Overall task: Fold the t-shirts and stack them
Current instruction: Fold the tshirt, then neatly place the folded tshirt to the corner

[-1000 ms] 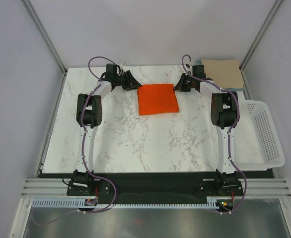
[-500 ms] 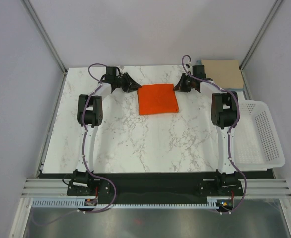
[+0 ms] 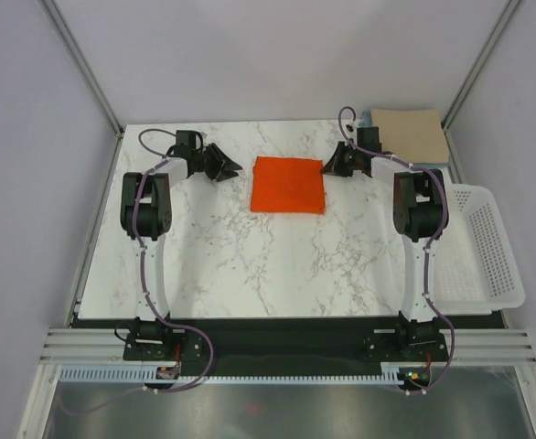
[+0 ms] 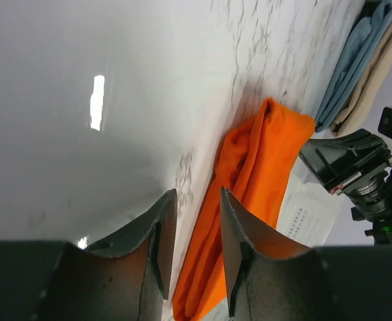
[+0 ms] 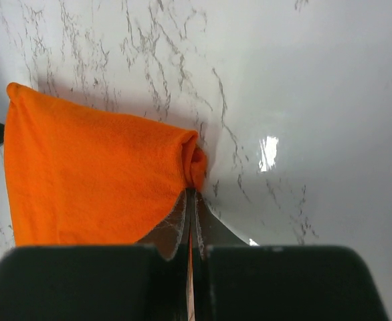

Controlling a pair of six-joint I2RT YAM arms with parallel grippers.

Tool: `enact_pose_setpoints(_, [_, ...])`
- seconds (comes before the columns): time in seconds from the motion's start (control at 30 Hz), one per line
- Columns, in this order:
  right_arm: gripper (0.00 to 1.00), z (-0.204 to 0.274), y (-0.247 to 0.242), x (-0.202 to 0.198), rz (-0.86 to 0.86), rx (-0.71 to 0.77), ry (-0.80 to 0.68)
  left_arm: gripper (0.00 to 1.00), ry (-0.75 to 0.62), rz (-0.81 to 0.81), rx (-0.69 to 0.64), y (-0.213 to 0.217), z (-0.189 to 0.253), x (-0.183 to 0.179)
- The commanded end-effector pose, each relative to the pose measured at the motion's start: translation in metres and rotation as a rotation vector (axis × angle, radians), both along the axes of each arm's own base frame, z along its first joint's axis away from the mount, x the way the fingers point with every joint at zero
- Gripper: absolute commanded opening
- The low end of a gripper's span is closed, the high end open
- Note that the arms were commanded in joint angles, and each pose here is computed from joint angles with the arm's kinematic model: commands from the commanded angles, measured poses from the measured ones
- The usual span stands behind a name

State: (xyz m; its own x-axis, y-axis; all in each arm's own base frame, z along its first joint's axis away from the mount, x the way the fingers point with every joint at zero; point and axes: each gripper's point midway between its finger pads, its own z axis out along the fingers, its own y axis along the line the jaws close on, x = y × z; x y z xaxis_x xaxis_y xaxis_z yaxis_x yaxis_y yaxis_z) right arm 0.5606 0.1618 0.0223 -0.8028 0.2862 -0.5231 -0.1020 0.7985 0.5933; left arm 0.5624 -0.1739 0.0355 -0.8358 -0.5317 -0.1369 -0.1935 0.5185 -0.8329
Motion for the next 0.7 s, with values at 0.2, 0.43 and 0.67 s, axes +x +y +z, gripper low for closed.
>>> enact_pose_setpoints(0.2, [0.06, 0.002, -0.007, -0.044, -0.056, -0.024, 0.074, 0.39, -0.203, -0.179, 0.146, -0.042, 0.069, -0.073])
enact_pose_setpoints(0.43, [0.43, 0.031, -0.014, -0.035, -0.042, -0.033, -0.006, 0.39, -0.149, -0.284, 0.142, -0.077, 0.033, -0.095])
enact_pose_setpoints(0.67, [0.65, 0.035, -0.014, -0.024, 0.044, -0.071, -0.039, 0.39, -0.085, -0.257, 0.225, -0.059, -0.01, -0.1])
